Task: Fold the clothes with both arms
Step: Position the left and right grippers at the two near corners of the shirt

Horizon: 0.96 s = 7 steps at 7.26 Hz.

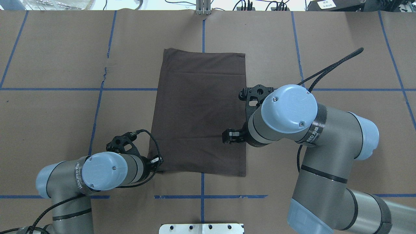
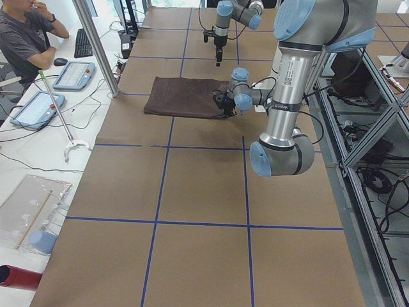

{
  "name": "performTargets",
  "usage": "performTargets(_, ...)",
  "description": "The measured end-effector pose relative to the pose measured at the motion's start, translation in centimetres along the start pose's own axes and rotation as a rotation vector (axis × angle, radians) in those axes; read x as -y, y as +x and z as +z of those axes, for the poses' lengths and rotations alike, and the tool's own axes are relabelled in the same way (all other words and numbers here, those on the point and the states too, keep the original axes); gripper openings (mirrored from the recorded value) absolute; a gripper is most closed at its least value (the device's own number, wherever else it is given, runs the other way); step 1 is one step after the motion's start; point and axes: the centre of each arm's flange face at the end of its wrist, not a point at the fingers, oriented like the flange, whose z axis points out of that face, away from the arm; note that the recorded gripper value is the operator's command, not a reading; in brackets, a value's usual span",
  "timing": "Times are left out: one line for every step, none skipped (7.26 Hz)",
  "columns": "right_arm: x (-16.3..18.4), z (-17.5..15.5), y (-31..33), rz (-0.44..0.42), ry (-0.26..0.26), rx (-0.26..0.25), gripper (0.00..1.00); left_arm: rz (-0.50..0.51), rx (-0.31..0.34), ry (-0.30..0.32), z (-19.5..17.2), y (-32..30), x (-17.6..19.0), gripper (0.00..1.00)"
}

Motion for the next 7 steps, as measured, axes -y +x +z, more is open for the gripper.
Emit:
performTargets(-0.1, 0.0, 0.0, 0.019, -0.001, 0.000, 1.00, 0.005, -0.001, -0.002, 0.0, 0.0, -0.2, 0.00)
performTargets(-0.2, 0.2, -0.1, 0.057, -0.003, 0.003, 1.00, 0.011, -0.003, -0.006, -0.2, 0.0, -0.2, 0.00)
performTargets(-0.6, 0.3, -0.5, 0.124, -0.006, 0.015, 1.00, 0.015, -0.013, -0.015, -0.8, 0.3, -0.4, 0.00)
performTargets(-1.6, 0.7, -1.1, 0.225, -0.016, 0.035, 1.00, 0.018, -0.030, -0.023, -1.7, 0.6, -0.5, 0.00)
performTargets(-3.0, 1.6, -1.9, 0.341, -0.034, 0.049, 1.00, 0.020, -0.041, -0.027, -2.3, 0.8, -0.6, 0.00)
performTargets(-3.9, 2.4, -2.4, 0.456, -0.047, 0.051, 1.00, 0.020, -0.048, -0.030, -2.6, 1.0, -0.7, 0.00)
performTargets(-4.3, 3.2, -2.6, 0.563, -0.048, 0.041, 1.00, 0.021, -0.052, -0.032, -2.8, 1.1, -0.7, 0.00)
